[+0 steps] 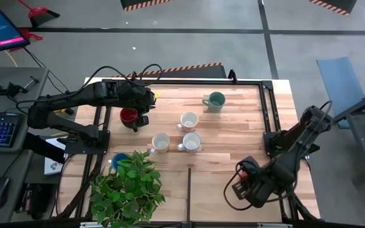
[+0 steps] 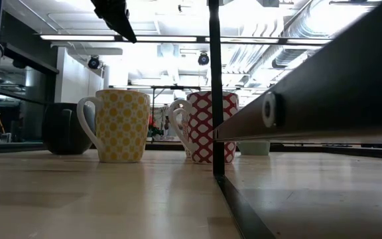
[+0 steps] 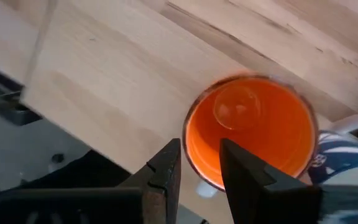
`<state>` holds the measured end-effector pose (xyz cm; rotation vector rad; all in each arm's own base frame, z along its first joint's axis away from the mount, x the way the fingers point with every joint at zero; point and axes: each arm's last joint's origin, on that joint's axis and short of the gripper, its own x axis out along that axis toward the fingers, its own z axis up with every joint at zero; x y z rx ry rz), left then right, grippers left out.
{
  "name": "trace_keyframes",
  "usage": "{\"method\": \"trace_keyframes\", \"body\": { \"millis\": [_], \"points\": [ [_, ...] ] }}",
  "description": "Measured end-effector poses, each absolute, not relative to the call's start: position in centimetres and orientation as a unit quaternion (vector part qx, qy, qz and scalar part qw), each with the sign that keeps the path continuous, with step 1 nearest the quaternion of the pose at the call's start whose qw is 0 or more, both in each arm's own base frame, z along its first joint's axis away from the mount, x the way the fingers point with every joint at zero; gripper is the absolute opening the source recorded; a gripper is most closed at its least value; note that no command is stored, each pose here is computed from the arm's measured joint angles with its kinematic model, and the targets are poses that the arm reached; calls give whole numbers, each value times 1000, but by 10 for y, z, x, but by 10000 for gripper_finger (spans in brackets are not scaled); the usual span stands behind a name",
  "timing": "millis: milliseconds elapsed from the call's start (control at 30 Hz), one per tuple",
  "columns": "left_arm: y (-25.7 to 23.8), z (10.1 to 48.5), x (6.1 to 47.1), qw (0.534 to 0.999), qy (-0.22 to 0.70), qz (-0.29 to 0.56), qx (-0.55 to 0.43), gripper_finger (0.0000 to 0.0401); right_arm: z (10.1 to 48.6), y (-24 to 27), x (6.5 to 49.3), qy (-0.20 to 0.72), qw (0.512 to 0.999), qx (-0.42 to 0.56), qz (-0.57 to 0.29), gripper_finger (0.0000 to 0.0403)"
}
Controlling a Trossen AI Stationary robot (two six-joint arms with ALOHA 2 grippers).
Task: Place coffee mugs
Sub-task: Move the black mug to the left of the orange patterned mug
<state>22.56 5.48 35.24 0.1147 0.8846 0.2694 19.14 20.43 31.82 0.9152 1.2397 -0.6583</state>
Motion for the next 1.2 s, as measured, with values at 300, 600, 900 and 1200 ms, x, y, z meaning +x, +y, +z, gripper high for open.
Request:
{"method": "trace_keyframes", "body": {
  "millis": [300,600,900,1200],
  "points": [
    [55,352,226,894,426,130,54,47,353,166,193,415,813,330,-240,90],
    [55,352,225,894,419,157,6,47,366,100,211,347,864,165,-324,90],
    [55,349,221,879,436,190,-36,47,363,25,212,420,779,75,-460,90],
    [66,336,195,792,521,280,-153,57,334,-17,205,444,733,73,-509,90]
  ]
}}
